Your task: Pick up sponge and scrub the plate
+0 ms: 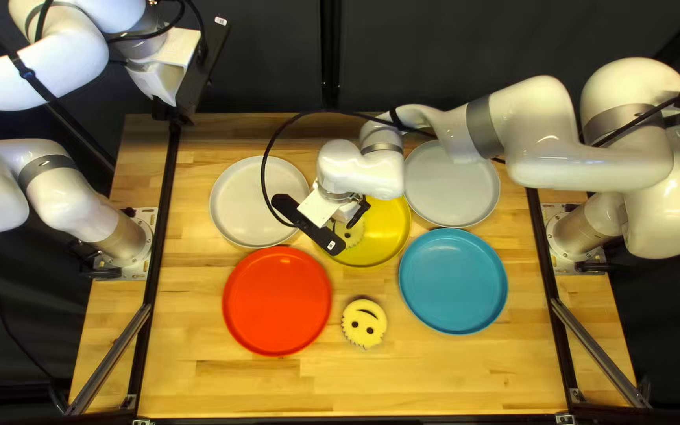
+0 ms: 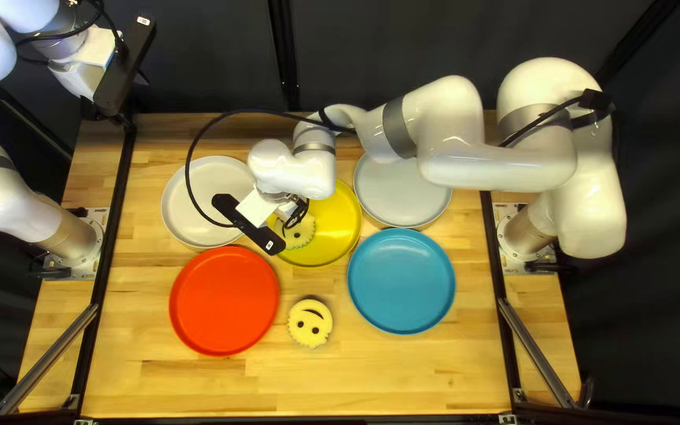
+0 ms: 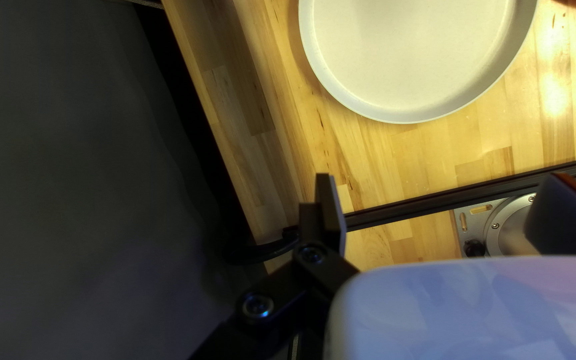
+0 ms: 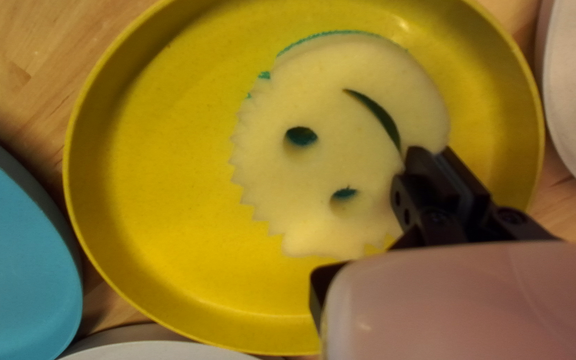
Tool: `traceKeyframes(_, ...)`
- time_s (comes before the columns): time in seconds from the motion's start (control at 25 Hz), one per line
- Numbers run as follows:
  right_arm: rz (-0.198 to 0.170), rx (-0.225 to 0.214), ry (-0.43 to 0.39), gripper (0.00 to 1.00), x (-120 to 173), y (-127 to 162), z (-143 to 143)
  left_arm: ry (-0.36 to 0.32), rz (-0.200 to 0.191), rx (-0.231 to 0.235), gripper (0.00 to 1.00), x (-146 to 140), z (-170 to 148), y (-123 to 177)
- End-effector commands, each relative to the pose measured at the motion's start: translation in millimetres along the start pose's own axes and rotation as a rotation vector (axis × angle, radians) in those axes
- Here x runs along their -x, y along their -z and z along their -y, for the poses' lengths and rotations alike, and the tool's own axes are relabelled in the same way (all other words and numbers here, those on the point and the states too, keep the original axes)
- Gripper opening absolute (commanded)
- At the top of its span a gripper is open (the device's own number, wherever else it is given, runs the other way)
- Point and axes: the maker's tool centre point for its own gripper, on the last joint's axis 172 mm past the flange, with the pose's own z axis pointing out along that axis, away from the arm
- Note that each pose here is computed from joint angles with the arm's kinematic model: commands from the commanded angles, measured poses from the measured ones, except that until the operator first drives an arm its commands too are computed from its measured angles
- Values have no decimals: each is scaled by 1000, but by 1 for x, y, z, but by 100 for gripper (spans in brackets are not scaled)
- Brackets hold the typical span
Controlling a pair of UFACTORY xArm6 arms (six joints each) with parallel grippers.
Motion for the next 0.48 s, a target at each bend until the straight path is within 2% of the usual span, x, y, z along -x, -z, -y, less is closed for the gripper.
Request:
traceKeyframes(0.04,-12,-23,-21,0,22,-3,-15,0,0,0,100,0,0,0)
traceKeyframes(0.28,-29,-34,-52,0,49,18,-6,0,0,0,100,0,0,0)
traceKeyframes(0.48,-41,-50,-95,0,101,29,-20,0,0,0,100,0,0,0)
